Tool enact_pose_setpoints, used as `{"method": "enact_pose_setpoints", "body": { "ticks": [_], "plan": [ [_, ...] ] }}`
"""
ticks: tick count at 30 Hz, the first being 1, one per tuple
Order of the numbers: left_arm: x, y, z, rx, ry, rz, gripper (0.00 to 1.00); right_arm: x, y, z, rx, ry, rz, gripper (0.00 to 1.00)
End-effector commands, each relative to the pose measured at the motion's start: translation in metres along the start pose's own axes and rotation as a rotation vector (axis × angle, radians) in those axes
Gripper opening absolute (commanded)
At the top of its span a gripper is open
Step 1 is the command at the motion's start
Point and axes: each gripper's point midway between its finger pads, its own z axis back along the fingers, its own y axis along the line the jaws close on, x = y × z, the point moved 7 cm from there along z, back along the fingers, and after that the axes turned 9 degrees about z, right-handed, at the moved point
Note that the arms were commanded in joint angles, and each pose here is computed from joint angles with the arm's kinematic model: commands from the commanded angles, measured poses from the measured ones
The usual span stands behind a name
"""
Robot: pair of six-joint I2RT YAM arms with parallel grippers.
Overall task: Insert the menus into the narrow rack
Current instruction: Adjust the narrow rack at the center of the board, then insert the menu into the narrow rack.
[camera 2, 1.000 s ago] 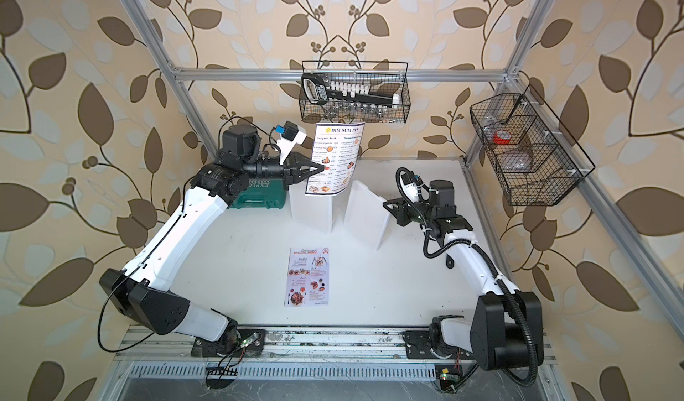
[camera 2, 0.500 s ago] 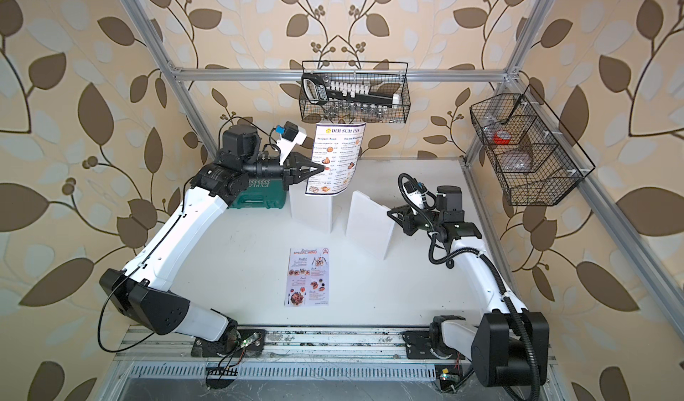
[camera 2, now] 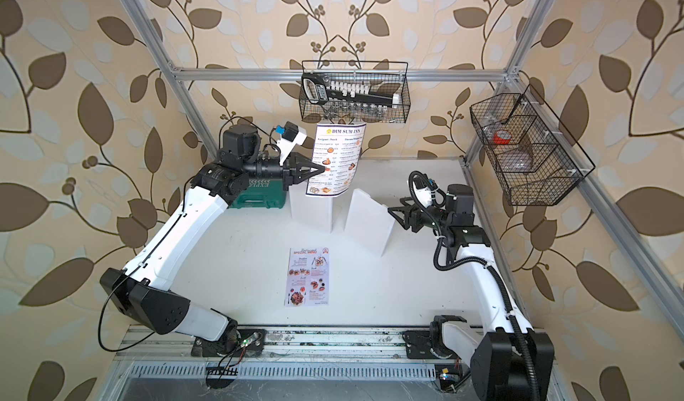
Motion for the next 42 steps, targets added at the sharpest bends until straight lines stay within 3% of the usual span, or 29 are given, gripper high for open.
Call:
{"method": "enact_pose_setpoints", "body": {
  "ticks": [1,15,26,34,42],
  "plan": [
    [0.011,0.001,-0.007,-0.057,-0.011,-0.023,0.0,0.028,-0.003,0.002,0.033,-0.057,0.024,0.67],
    [0.033,0.034,-0.042,-0.247,0.029,-0.004,0.0,0.078,-0.039,-0.034,0.285,-0.182,0.012,0.78],
    [0.024,0.038,-0.072,-0.293,0.078,-0.003,0.0,0.108,-0.06,-0.059,0.401,-0.22,-0.001,0.83],
    [0.02,0.04,-0.083,-0.289,0.091,0.006,0.0,0.112,-0.045,-0.076,0.499,-0.222,0.014,0.81],
    [0.019,0.053,-0.088,-0.209,0.095,-0.005,0.0,0.096,-0.039,-0.073,0.442,-0.205,-0.021,0.7]
  ]
}}
